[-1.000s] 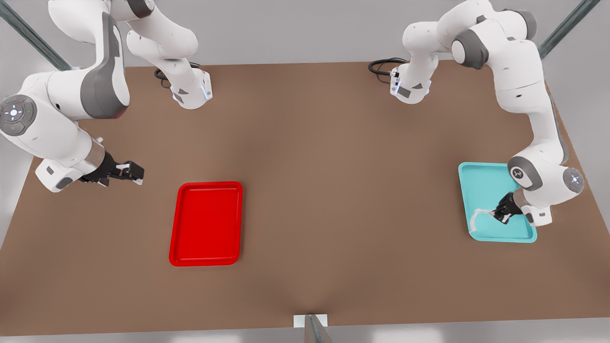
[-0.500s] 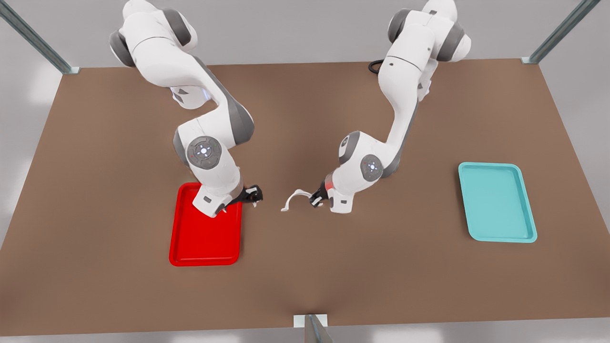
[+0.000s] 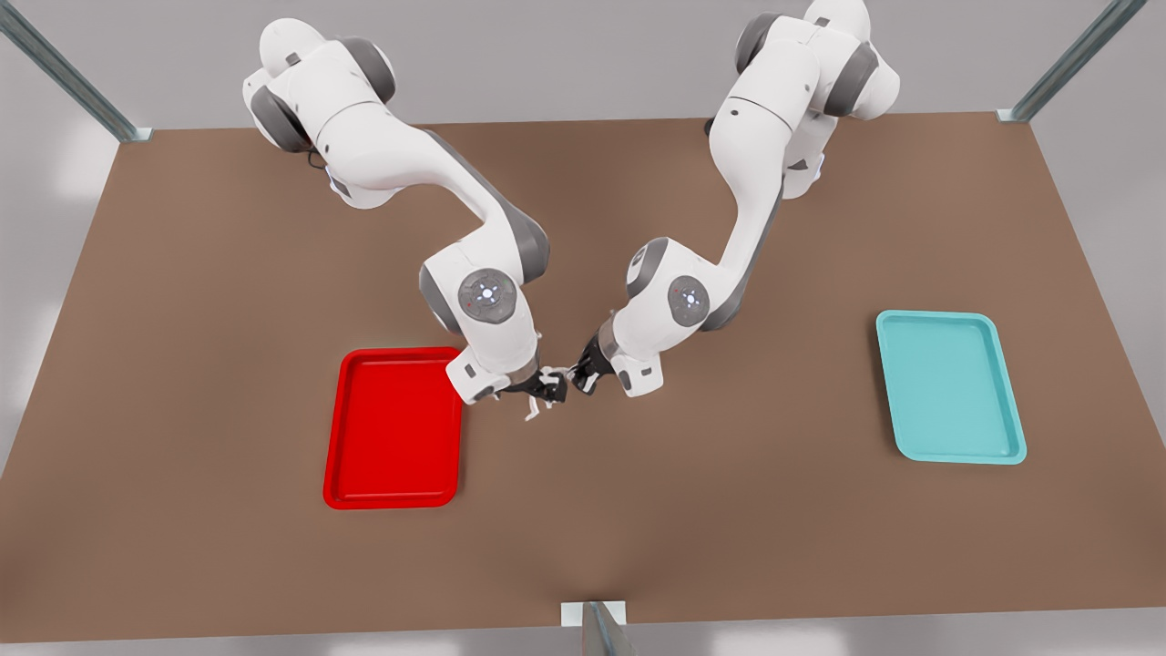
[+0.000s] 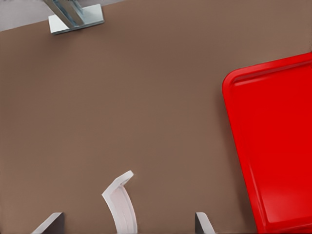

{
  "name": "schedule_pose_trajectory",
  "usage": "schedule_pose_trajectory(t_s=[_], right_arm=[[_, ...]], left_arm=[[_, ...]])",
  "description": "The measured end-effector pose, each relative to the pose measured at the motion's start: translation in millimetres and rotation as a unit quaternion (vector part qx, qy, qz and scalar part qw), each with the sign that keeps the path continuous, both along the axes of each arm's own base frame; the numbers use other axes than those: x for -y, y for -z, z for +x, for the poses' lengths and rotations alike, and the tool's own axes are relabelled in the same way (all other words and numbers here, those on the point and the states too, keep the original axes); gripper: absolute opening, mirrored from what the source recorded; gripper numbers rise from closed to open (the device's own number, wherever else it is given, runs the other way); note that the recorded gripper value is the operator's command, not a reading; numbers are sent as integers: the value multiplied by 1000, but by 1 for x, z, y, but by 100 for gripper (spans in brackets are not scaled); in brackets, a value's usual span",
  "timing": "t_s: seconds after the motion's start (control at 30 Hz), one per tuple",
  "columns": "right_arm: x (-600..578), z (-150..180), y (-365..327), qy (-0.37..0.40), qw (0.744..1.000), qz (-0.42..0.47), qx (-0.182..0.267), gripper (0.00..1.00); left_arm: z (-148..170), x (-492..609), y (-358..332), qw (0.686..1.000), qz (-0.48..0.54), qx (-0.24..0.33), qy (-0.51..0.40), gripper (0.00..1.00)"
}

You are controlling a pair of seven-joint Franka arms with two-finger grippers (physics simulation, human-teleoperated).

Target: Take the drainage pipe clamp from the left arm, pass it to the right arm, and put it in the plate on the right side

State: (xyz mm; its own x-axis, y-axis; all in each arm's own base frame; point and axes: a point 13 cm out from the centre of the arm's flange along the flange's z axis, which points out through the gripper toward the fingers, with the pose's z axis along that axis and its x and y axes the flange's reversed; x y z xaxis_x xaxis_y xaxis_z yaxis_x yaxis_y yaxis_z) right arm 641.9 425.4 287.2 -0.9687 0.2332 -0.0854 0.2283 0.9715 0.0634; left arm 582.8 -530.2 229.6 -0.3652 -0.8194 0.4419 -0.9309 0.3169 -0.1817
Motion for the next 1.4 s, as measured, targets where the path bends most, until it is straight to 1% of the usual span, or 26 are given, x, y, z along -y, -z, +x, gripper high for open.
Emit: schedule_pose_trajectory(t_s=[0.23, 0.4, 0.5, 0.53, 0.6, 0.63, 0.67, 0.7, 0.8, 0.83, 0.87, 0.97, 1.0, 1.13, 1.2, 1.23, 1.3, 1.4], right_arm=[[0, -5, 15, 68, 998, 3, -12, 98], [-7, -12, 28, 93, 995, 3, -22, 97], [-16, -23, 39, 95, 995, -2, -29, 95], [-17, -25, 41, 96, 995, -3, -30, 85], [-18, -27, 44, 100, 995, -4, -31, 58], [-19, -27, 46, 101, 994, -4, -32, 48], [-22, -29, 47, 101, 994, -4, -33, 32], [-24, -31, 48, 101, 994, -4, -33, 22], [-28, -32, 49, 102, 994, -2, -33, 21], [-28, -32, 49, 103, 994, -2, -33, 21], [-28, -32, 49, 104, 994, -2, -32, 21], [-26, -31, 48, 108, 994, -2, -32, 21], [-24, -29, 48, 109, 993, -2, -32, 21], [-6, -27, 60, 114, 993, -16, -38, 21], [20, -19, 66, 126, 991, -26, -45, 21], [40, -14, 67, 134, 989, -32, -51, 21], [92, -7, 69, 153, 985, -45, -65, 21], [165, -4, 76, 174, 979, -44, -97, 21]], left_arm=[[0, -2, 1, 999, 1, -20, -33, 21], [1, -3, 1, 998, 1, -30, -50, 21], [2, -4, 1, 998, 0, -35, -59, 21], [2, -4, 1, 997, 0, -36, -61, 21], [2, -5, 1, 997, 1, -40, -66, 21], [2, -5, 1, 997, 1, -41, -68, 21], [2, -5, 1, 997, 1, -42, -70, 21], [2, -5, 1, 996, 1, -44, -71, 21], [1, -5, 2, 996, 1, -47, -76, 21], [1, -5, 2, 996, 1, -48, -77, 36], [1, -5, 1, 996, 1, -49, -78, 100], [3, -7, -2, 995, 0, -49, -83, 100], [9, -15, -4, 995, 0, -51, -89, 100], [47, -94, -22, 989, 2, -84, -123, 100], [58, -140, -38, 986, 3, -109, -127, 100], [70, -179, -49, 985, 9, -117, -129, 100], [90, -270, -67, 987, 51, -106, -113, 100], [98, -405, -116, 989, 124, -57, -59, 100]])
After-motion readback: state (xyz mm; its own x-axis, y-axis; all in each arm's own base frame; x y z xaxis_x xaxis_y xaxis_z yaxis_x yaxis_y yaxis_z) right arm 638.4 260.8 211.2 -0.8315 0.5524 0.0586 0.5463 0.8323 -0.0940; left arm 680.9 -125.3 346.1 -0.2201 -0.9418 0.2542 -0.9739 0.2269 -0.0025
